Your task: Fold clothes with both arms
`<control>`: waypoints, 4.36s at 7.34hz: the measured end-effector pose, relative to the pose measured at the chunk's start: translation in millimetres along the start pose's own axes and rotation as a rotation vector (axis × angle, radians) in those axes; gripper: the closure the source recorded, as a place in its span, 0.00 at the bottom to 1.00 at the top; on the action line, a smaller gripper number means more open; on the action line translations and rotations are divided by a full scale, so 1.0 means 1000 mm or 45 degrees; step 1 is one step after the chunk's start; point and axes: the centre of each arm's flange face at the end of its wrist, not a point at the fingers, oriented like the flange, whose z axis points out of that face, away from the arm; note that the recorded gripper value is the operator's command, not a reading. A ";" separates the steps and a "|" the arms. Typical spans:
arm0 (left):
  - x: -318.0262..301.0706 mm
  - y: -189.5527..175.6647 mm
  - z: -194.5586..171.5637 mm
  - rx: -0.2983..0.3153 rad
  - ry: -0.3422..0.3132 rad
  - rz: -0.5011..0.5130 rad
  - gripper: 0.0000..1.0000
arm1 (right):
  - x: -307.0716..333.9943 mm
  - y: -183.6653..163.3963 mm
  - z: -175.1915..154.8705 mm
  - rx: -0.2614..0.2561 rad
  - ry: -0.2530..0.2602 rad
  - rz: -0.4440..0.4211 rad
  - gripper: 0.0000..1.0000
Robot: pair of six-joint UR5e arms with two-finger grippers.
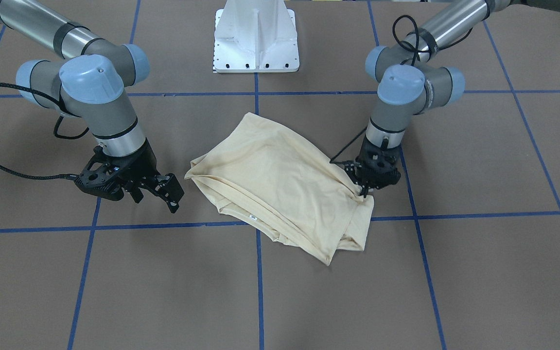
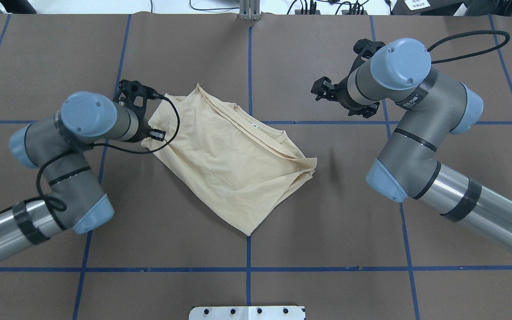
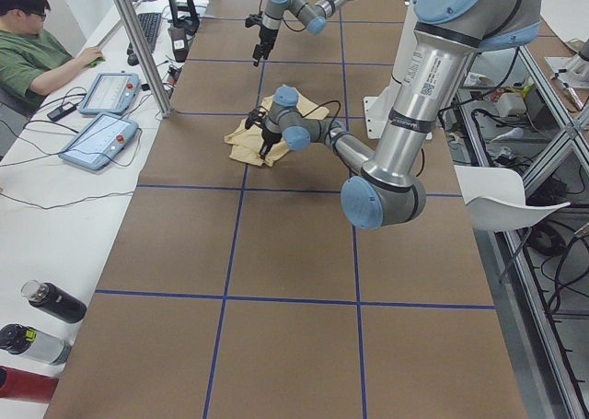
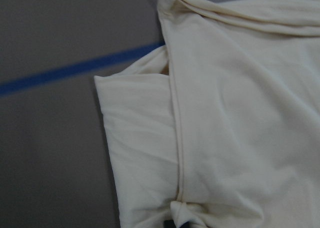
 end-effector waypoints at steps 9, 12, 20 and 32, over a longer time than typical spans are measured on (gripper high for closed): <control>-0.052 -0.112 -0.044 0.054 0.199 0.199 0.00 | -0.094 0.043 0.030 0.011 -0.011 0.019 0.00; -0.052 -0.097 -0.056 0.020 0.276 0.187 0.00 | -0.179 0.099 0.042 0.015 0.045 -0.228 0.02; -0.059 -0.096 -0.062 -0.031 0.352 0.186 0.00 | -0.197 0.156 0.093 -0.059 0.372 -0.887 0.03; -0.046 -0.075 -0.082 -0.022 0.383 0.020 0.00 | -0.071 0.061 0.029 0.014 0.096 -0.545 0.01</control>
